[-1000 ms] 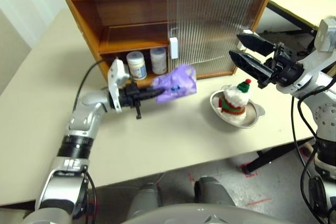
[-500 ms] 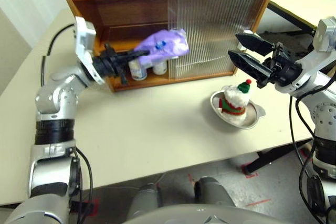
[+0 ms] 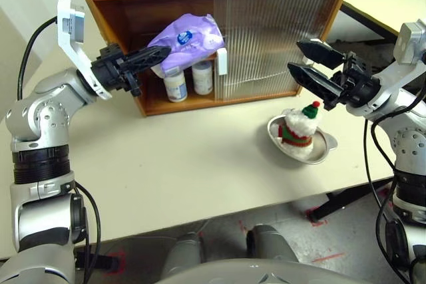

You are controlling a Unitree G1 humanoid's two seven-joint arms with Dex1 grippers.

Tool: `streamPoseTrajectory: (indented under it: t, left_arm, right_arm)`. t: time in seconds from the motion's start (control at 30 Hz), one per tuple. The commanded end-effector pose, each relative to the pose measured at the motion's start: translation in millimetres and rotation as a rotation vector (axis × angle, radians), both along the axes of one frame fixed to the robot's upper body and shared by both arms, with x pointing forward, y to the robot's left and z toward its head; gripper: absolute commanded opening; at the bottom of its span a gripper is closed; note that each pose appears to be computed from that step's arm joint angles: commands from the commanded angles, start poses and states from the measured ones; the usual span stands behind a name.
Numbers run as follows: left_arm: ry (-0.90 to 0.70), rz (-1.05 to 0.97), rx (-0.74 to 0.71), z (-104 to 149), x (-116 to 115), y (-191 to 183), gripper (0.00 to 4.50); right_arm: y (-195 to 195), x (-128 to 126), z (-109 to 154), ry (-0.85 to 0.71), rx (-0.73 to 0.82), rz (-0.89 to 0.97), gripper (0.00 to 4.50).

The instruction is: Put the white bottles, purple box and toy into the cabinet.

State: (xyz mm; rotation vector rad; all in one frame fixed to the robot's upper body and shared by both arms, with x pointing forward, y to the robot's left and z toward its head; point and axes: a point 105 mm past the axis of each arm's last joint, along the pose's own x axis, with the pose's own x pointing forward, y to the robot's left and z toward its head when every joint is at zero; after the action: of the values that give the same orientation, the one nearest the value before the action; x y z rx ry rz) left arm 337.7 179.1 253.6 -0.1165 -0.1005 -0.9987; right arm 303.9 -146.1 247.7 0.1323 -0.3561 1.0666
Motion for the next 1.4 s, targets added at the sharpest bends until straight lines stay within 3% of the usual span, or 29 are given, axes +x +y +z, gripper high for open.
streamPoseTrajectory:
  t: [0.03,0.33,0.7,1.13,1.4]
  left_arm:
    - [-0.033,0.098,-0.026,8.7,10.9,2.8,0.02]
    - [-0.061,0.329,-0.029,3.5,36.6,4.2,0.02]
    - [0.022,0.760,-0.042,-24.3,94.4,-24.5,0.02]
    - [0.121,0.919,-0.101,-41.3,112.5,-54.7,0.02]
    - [0.115,0.962,-0.085,-41.1,114.0,-49.6,0.02]
  right_arm:
    - [1.5,0.8,-2.1,-0.001,-0.002,0.006,4.50]
    - [-1.3,-0.6,-2.0,-0.002,-0.001,-0.008,4.50]
    - [0.7,0.1,-2.1,-0.004,0.006,-0.011,4.50]
    - [-1.4,-2.5,-3.6,-0.007,0.013,-0.033,4.50]
    - [-1.1,-2.6,-3.8,-0.006,0.014,-0.034,4.50]
